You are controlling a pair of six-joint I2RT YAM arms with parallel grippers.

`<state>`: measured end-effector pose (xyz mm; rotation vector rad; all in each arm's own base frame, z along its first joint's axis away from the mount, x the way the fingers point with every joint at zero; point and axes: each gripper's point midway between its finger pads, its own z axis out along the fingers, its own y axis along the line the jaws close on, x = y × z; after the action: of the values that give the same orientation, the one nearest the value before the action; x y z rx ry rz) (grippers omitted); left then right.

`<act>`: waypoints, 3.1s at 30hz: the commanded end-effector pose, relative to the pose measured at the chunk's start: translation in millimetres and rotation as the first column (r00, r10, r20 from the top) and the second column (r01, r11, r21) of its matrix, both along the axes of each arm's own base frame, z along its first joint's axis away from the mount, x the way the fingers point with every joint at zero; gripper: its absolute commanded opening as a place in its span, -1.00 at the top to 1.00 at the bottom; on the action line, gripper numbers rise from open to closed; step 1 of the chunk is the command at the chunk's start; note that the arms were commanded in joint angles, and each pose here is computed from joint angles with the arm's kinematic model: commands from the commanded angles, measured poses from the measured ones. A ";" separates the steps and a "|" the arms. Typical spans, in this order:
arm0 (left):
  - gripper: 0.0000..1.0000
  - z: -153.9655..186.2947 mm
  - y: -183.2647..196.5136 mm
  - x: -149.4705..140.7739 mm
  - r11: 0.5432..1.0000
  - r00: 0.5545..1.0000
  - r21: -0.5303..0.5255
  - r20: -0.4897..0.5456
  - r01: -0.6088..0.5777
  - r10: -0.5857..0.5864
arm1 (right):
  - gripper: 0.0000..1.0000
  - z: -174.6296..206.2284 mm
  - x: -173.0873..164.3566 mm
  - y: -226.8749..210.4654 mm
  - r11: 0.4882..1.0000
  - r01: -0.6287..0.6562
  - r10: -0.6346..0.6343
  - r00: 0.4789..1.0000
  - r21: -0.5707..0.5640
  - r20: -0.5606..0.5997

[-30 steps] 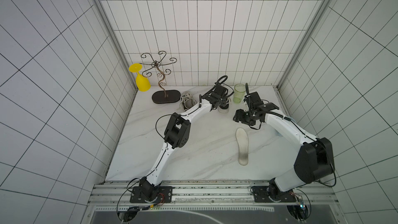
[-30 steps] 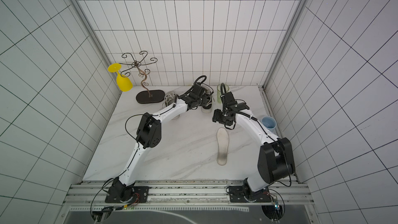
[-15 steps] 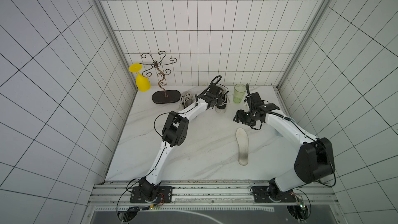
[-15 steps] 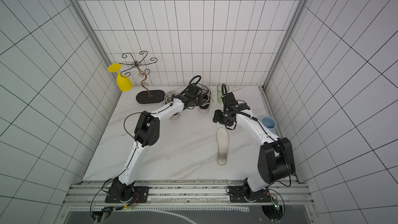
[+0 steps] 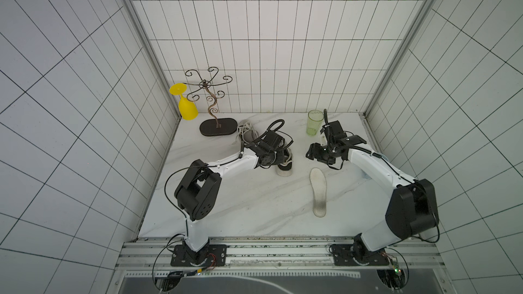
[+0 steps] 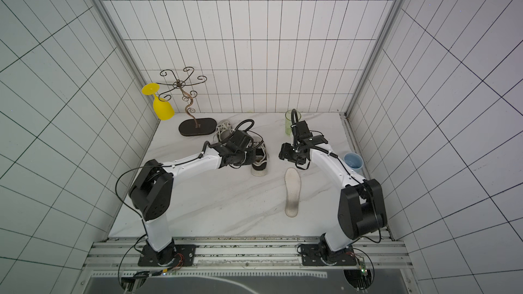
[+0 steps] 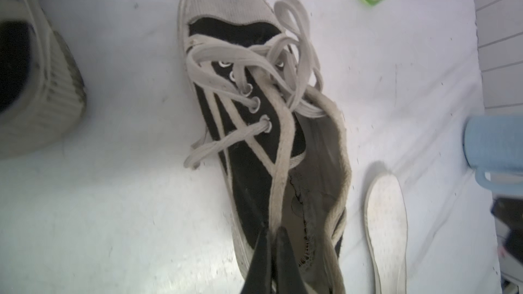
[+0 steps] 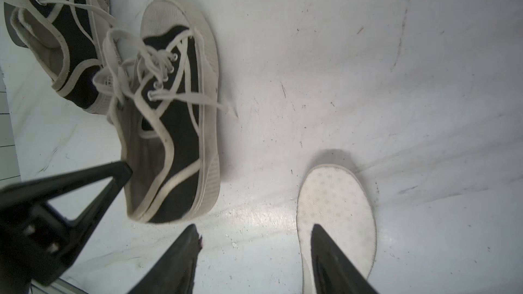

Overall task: Insert the insole into the shoe
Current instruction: Move the shoe to the center of the board, then adjust the shoe at the center of the board.

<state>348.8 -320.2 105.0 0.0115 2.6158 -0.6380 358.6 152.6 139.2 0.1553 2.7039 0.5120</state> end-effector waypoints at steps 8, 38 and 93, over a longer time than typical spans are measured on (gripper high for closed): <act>0.34 21.3 -28.1 -49.4 0.975 0.981 -0.144 -0.063 0.172 -0.182 | -0.29 -27.9 -20.1 56.5 0.994 -0.106 0.108 0.990 0.027 -0.089; -0.05 -8.0 -7.1 -13.9 0.974 0.981 0.136 0.044 0.182 -0.189 | 0.13 -75.7 -20.4 69.3 1.000 0.018 -0.016 0.995 0.016 -0.098; 0.23 30.8 -41.8 -10.5 0.830 0.788 0.197 0.261 0.522 -0.557 | 0.96 -47.0 14.6 83.6 0.935 -0.281 0.229 0.944 0.215 0.237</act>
<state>315.8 -361.9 129.7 0.7634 2.4372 -0.7597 375.3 230.1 88.7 -0.1574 2.5033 0.8179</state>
